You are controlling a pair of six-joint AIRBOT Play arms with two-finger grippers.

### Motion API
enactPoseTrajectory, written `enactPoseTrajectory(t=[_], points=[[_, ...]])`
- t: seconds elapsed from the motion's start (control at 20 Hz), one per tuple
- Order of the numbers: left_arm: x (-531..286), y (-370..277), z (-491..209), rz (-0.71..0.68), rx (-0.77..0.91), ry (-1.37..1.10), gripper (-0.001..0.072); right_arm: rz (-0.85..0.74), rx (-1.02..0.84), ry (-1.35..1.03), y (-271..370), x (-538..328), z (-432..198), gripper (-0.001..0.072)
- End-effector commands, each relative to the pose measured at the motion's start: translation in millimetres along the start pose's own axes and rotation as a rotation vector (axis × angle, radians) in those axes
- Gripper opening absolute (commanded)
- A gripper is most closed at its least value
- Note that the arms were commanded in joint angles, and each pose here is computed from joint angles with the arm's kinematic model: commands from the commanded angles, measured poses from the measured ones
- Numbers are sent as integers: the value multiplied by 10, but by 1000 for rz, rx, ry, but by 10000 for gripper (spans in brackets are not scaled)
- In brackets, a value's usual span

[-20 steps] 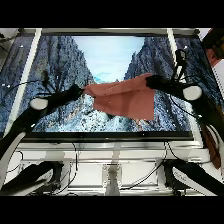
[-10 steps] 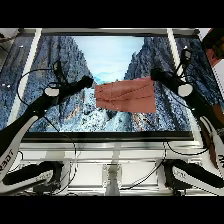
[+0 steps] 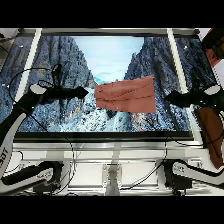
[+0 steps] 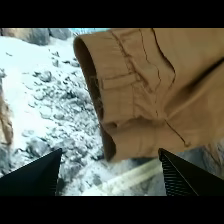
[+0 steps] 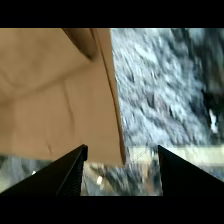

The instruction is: Fold the clothes and pants, and hang the long-sleeved shirts on hangers.

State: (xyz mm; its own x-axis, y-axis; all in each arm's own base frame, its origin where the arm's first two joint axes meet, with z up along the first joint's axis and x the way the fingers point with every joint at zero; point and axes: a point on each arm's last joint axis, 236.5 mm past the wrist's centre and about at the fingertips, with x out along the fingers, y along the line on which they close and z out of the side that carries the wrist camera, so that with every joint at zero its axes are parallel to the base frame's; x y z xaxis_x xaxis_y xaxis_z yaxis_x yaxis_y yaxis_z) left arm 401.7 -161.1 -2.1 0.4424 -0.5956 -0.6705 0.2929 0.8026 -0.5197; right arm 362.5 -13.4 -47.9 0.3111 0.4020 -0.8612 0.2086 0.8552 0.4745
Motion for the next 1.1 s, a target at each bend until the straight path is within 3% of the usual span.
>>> enactPoseTrajectory(t=[0.0,0.25,0.5,0.7,1.05], points=[[-8,-53,-129,-24,18,55,693,75,89,229,-21,158,-454,476],[-8,-53,-127,-24,17,55,692,143,177,332,127,571,-600,475],[5,-41,-140,-22,-25,60,692,115,213,333,192,819,-606,466],[130,44,-266,-22,-67,107,692,121,229,266,214,875,-452,374],[348,111,-452,-55,-189,169,692,94,206,189,75,875,-282,384]])
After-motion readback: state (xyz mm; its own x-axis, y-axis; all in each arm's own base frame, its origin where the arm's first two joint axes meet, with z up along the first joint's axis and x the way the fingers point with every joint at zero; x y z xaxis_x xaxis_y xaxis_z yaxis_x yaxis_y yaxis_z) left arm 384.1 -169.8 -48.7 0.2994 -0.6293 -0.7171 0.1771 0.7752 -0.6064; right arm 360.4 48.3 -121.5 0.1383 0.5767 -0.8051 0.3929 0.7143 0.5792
